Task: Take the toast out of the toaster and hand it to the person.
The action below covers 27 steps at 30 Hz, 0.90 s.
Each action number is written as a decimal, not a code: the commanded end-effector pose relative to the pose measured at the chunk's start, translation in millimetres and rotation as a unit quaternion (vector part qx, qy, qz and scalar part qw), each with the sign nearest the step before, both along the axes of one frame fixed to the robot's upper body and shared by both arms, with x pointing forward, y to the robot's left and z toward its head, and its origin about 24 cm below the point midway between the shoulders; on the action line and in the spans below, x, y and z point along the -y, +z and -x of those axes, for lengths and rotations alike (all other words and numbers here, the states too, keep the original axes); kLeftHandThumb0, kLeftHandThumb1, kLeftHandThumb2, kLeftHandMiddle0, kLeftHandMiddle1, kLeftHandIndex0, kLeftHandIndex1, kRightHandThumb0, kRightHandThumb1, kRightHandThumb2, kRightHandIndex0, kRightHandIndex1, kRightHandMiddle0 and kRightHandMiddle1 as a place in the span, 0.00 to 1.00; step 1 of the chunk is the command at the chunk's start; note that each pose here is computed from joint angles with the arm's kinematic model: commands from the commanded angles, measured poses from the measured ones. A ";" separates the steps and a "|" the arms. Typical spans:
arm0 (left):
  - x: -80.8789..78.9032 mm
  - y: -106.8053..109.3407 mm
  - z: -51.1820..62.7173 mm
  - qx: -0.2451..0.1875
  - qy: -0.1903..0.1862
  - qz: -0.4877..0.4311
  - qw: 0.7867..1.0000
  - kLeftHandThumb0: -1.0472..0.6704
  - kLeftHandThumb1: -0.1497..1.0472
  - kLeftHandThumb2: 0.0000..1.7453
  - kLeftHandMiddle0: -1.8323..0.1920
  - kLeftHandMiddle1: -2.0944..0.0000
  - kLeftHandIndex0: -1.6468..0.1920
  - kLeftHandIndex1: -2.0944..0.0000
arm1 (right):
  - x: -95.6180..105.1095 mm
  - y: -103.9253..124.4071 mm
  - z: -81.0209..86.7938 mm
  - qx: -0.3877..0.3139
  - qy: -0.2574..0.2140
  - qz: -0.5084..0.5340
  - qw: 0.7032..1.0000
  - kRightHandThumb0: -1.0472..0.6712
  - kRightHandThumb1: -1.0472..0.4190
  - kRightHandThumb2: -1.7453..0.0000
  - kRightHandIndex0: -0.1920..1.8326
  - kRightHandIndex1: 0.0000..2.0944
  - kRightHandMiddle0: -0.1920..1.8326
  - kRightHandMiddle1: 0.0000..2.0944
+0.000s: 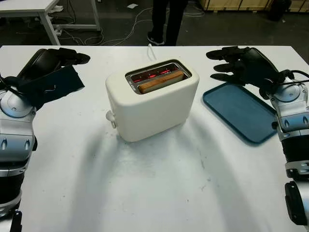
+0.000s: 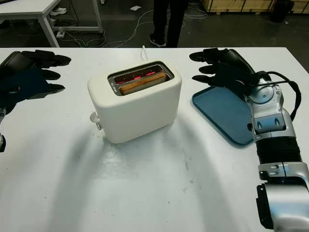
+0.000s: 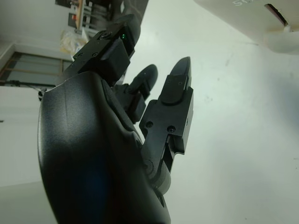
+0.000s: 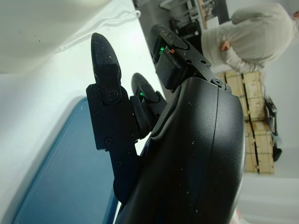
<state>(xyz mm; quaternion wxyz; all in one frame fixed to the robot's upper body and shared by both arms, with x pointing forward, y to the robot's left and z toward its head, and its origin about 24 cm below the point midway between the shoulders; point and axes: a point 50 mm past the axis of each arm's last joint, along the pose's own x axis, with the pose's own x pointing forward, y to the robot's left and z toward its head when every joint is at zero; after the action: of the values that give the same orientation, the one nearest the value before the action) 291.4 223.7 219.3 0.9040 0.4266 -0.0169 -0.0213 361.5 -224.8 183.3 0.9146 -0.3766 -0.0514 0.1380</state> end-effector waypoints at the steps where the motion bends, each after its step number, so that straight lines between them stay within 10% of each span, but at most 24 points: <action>1: -1.0 1.2 0.5 0.006 0.000 -0.003 1.000 0.60 0.89 0.05 0.60 0.87 0.55 1.00 | -1.8 5.4 -0.7 0.009 0.001 0.004 1.000 0.34 0.09 0.95 0.43 0.00 0.38 0.00; 27: -0.3 0.5 -0.9 0.009 -0.005 0.003 1.000 0.61 0.89 0.06 0.60 0.86 0.55 1.00 | -0.9 2.1 0.4 0.005 -0.003 -0.005 1.000 0.34 0.09 0.94 0.44 0.00 0.39 0.00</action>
<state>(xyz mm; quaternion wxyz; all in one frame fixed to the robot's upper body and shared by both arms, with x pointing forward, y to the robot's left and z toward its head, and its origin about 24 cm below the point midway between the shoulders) 291.8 222.7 219.1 0.9044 0.4253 -0.0213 -0.0257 361.5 -224.8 183.4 0.9149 -0.3761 -0.0520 0.1371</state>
